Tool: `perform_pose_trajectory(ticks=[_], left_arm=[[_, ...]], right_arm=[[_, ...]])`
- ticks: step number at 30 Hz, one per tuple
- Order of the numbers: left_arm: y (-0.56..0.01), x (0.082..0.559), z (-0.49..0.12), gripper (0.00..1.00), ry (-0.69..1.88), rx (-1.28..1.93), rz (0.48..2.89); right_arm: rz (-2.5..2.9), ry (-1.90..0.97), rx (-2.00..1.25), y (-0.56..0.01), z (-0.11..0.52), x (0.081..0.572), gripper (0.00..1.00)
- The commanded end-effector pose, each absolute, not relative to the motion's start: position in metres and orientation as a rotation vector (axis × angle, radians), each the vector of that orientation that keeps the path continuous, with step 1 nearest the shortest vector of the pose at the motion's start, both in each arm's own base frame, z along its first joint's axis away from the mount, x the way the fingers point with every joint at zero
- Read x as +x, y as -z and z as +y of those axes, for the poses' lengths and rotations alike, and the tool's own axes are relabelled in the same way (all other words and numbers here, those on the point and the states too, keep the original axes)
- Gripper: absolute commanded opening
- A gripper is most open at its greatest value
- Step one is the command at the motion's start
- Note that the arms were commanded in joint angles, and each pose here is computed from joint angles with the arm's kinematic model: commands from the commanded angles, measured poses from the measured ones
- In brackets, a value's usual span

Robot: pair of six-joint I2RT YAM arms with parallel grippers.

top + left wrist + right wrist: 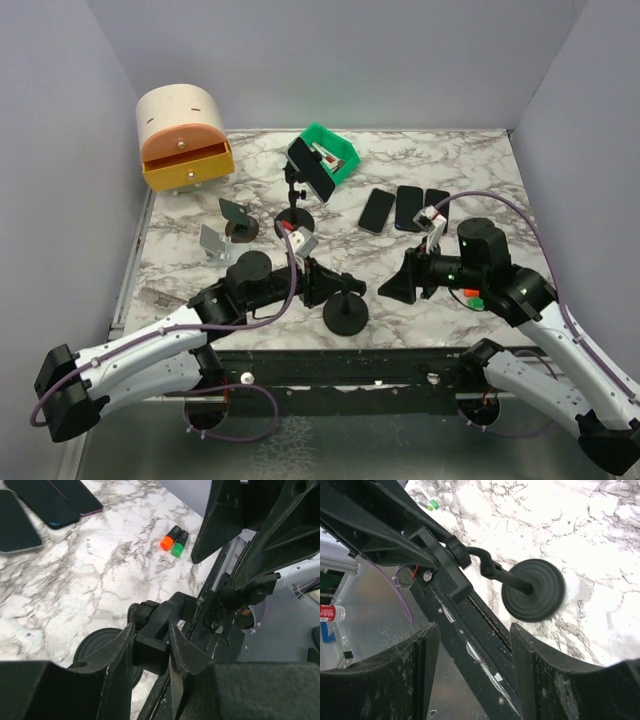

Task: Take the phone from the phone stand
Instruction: Pick up the phone stand at the center of the board, then place the phone stand at the center of the board.

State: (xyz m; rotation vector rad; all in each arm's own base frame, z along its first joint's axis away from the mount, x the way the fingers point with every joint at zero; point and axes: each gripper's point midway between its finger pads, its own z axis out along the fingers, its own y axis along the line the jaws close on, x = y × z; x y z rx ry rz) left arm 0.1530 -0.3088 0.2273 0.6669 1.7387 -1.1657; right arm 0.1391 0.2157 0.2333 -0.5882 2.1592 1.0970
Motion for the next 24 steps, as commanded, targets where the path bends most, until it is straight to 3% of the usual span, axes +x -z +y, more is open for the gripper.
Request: perform_pose_trajectory(ticks=[1,11,24], left_arm=[[-0.25,0.174,-0.27,0.0,0.993,0.487,1.686],[-0.244,0.216,-0.133,0.0,0.417,-0.094,1.757],[-0.236,0.21,-0.056,0.0,0.163,-0.389,1.705]], right_arm=[[2.101,-1.055,-0.585,-0.248,0.212,0.144,0.63],[2.081,-1.026,-0.549,-0.241,0.213,0.155,0.63],[2.104,-1.027,-0.522,-0.229,0.216,0.161,0.63]])
